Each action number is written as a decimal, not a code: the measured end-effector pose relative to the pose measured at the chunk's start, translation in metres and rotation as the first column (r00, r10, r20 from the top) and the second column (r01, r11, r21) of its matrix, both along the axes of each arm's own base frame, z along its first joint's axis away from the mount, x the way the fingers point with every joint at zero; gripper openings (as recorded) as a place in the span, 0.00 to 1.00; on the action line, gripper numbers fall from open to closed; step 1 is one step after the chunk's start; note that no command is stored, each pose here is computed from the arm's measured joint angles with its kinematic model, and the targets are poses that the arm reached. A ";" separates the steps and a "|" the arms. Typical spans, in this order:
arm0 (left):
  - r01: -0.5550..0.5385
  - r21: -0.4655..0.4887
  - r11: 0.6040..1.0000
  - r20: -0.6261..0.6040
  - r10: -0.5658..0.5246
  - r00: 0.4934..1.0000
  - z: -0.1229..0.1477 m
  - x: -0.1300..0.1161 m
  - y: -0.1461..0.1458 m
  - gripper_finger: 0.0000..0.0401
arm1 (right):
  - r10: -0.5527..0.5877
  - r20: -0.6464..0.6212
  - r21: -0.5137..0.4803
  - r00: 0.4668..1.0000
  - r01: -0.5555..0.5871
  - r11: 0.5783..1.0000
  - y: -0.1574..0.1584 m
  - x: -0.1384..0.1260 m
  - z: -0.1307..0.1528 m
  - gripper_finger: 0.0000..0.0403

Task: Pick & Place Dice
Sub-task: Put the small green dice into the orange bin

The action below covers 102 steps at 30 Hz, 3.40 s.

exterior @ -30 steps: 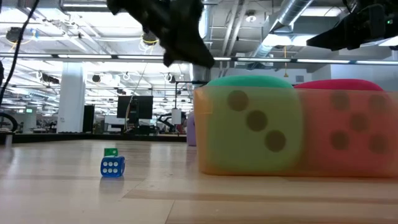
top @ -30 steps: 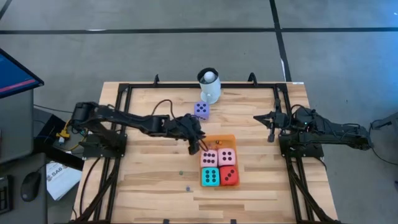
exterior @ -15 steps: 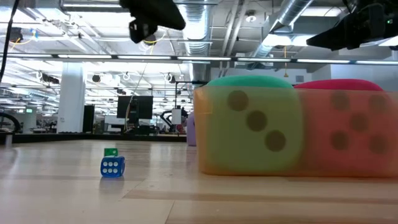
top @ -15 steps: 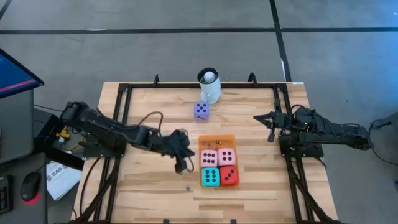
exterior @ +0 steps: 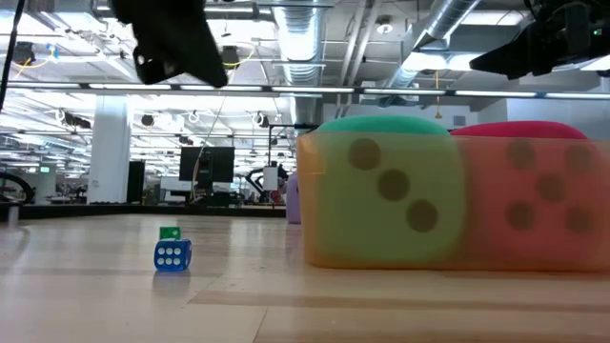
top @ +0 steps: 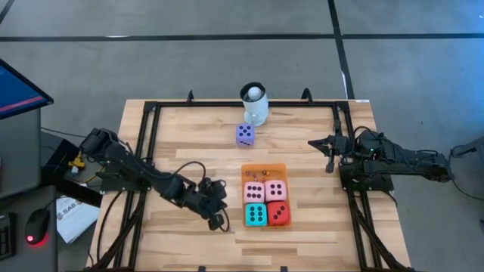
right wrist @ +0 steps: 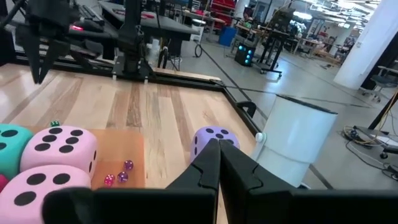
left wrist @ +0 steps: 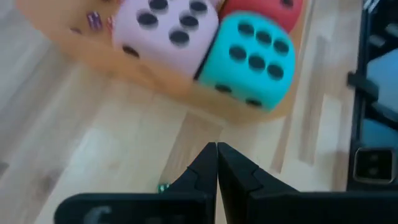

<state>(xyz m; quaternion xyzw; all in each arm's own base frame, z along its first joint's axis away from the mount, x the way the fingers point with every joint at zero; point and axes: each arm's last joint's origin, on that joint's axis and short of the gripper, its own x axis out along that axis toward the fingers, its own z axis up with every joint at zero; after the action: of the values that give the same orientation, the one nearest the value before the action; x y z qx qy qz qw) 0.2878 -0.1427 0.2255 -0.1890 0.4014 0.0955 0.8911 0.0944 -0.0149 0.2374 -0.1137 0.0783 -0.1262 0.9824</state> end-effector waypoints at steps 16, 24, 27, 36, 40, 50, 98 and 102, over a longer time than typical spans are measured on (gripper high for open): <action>-0.155 -0.022 0.988 -0.153 0.150 0.977 -0.022 -0.004 0.003 0.00 | 0.002 -0.016 -0.005 1.000 -0.002 1.000 0.000 0.000 -0.001 0.00; -0.157 -0.025 0.987 -0.150 0.151 0.977 -0.022 -0.004 0.003 0.10 | 0.002 -0.017 -0.007 1.000 -0.002 1.000 0.000 0.000 -0.001 0.00; -0.157 -0.025 0.987 -0.150 0.151 0.977 -0.022 -0.004 0.003 0.21 | 0.002 -0.017 -0.007 1.000 -0.002 1.000 0.000 0.000 -0.001 0.00; -0.154 -0.028 0.988 -0.143 0.148 0.979 -0.021 -0.004 0.002 0.56 | 0.002 -0.017 -0.007 1.000 -0.002 1.000 0.000 0.000 -0.001 0.00; -0.152 -0.029 0.988 -0.142 0.147 0.979 -0.021 -0.003 0.001 0.68 | 0.002 -0.016 -0.007 1.000 -0.002 1.000 0.000 0.000 -0.001 0.00; -0.151 -0.029 0.988 -0.141 0.146 0.979 -0.021 -0.003 0.001 0.75 | 0.002 -0.016 -0.007 1.000 -0.002 1.000 0.000 0.000 -0.001 0.00; -0.056 0.155 0.986 -0.241 0.093 0.966 -0.081 0.006 -0.019 0.76 | 0.002 -0.013 -0.007 1.000 -0.002 1.000 0.000 0.000 -0.001 0.00; -0.058 0.154 0.986 -0.240 0.095 0.966 -0.081 0.006 -0.019 0.75 | 0.002 -0.013 -0.007 1.000 -0.002 1.000 0.000 0.000 -0.001 0.00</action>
<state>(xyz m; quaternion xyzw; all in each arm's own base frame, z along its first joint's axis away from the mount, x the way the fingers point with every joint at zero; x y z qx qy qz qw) 0.2937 -0.1616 0.1441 -0.1255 0.4934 0.1817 0.8413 0.0943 -0.0149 0.2362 -0.1180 0.0841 -0.1249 0.9815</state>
